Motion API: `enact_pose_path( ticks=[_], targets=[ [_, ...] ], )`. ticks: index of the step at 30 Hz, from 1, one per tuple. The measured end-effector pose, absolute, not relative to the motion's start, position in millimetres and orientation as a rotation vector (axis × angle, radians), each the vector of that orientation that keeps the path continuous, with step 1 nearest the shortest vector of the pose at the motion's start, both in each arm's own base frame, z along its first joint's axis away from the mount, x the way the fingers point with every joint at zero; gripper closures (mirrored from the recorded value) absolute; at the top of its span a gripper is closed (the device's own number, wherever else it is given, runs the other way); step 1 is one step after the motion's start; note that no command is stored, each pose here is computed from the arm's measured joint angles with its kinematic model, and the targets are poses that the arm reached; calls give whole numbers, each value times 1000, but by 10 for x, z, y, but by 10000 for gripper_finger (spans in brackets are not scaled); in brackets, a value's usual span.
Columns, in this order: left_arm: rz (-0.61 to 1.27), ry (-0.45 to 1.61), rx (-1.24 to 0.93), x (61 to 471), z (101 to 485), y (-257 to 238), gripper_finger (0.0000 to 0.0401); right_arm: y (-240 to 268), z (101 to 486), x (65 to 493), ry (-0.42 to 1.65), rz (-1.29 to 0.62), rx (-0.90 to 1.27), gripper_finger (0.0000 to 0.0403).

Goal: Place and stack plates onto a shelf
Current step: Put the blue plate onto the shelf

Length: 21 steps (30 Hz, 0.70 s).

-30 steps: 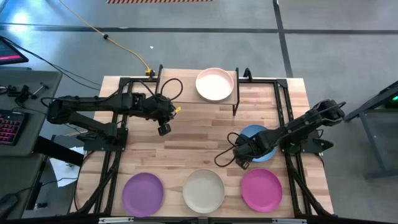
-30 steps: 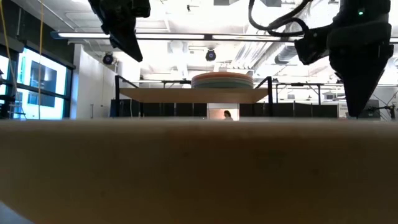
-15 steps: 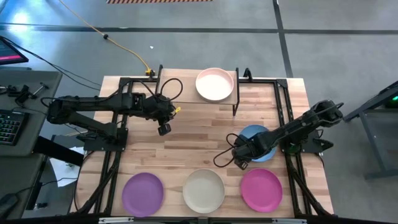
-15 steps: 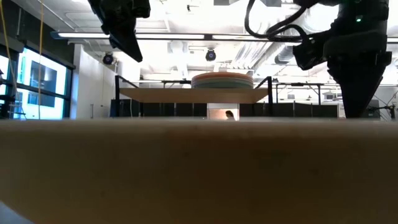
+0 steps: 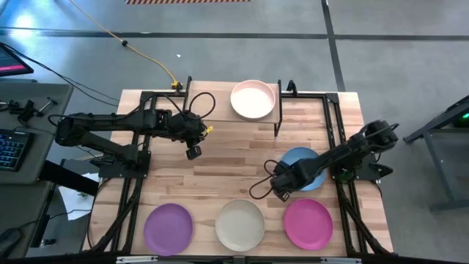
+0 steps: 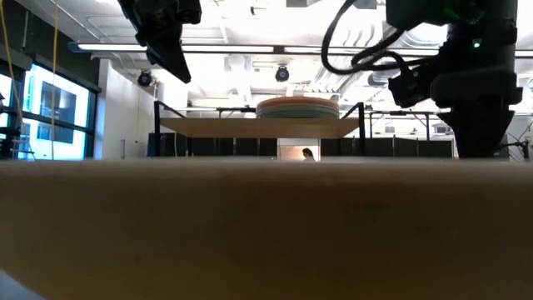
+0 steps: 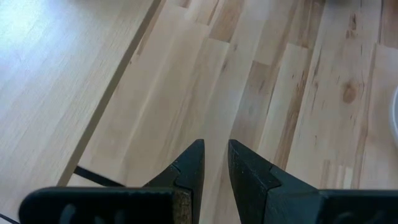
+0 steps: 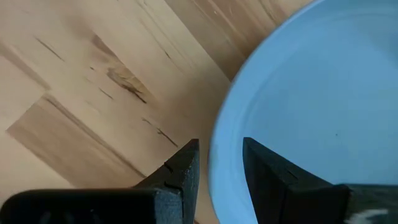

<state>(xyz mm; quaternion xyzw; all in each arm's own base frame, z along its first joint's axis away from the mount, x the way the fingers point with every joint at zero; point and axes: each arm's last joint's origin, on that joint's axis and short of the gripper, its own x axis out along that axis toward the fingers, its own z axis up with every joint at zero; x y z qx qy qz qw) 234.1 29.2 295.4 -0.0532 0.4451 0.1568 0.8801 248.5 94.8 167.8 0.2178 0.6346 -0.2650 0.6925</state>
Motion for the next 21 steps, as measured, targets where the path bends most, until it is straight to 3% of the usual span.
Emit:
enact_pose_path(
  ticks=[17,21],
  targets=[
    [327,927,-111,2343,2954,292,339,984,1489,2576,1433,-601,476,299],
    [327,927,-111,2343,2954,292,339,984,1486,2576,1432,-606,478,316]
  ],
)
